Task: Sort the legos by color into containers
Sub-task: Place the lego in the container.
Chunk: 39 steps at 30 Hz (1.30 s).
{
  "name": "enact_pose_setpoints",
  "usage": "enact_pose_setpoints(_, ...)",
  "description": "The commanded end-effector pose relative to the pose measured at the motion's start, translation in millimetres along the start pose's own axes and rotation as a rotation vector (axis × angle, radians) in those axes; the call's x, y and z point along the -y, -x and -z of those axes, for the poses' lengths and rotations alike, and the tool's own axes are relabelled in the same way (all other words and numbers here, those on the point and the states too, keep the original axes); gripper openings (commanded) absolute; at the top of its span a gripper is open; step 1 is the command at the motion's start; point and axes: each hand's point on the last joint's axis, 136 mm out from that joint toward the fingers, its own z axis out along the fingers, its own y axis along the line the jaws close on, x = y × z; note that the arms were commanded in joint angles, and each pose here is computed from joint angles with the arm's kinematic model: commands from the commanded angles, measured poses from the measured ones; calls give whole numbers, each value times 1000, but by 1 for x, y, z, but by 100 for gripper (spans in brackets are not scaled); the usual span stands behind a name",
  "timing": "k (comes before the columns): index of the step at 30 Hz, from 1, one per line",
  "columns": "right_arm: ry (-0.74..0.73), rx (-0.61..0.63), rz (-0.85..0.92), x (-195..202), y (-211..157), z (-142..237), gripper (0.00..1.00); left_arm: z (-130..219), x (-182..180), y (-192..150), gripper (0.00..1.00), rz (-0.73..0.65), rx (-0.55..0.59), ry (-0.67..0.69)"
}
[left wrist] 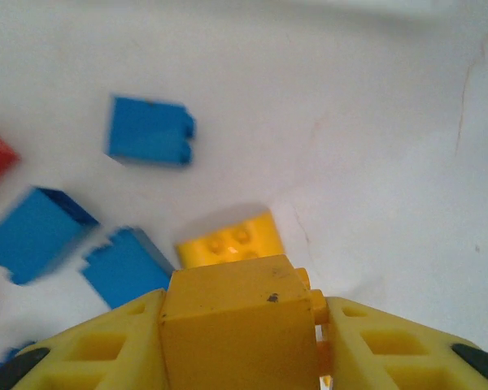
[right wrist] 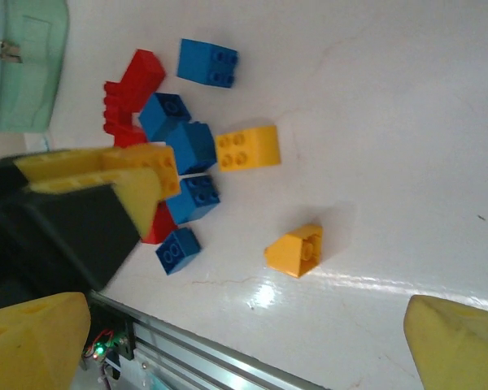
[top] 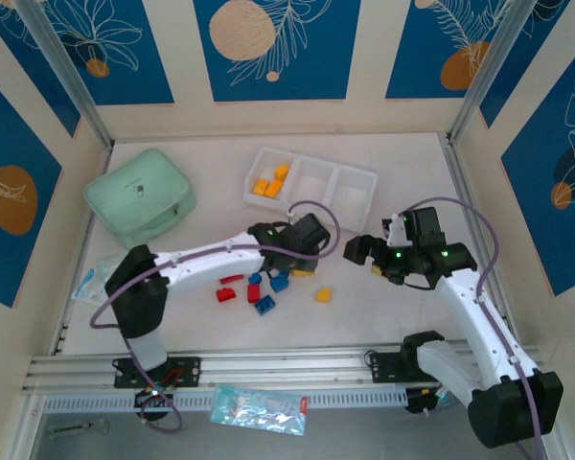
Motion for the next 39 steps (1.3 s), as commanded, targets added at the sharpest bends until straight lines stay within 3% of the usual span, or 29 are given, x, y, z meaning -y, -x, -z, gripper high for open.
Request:
enact_pose_setpoints(1, 74, 23, 49, -26, 12, 2, 99, 13, -39, 44, 43, -8, 96, 85)
enact_pose_setpoints(11, 99, 87, 124, -49, 37, -14, 99, -10, -96, 153, 41, 61, 292, 122)
enact_pose_setpoints(19, 89, 66, 121, -47, 43, -26, 99, -63, -119, 207, 43, 44, 292, 146)
enact_pose_setpoints(26, 72, 51, 117, -43, 43, -31, 99, -100, -127, 223, 46, 46, 266, 134)
enact_pose_setpoints(29, 64, 54, 118, -41, 43, -31, 99, -105, -128, 223, 53, 50, 227, 128)
enact_pose_setpoints(31, 62, 60, 118, -42, 44, -29, 99, -103, -127, 224, 61, 42, 223, 122)
enact_pose_setpoints(39, 52, 58, 117, -40, 42, -19, 99, -62, -102, 222, 67, -4, 191, -11)
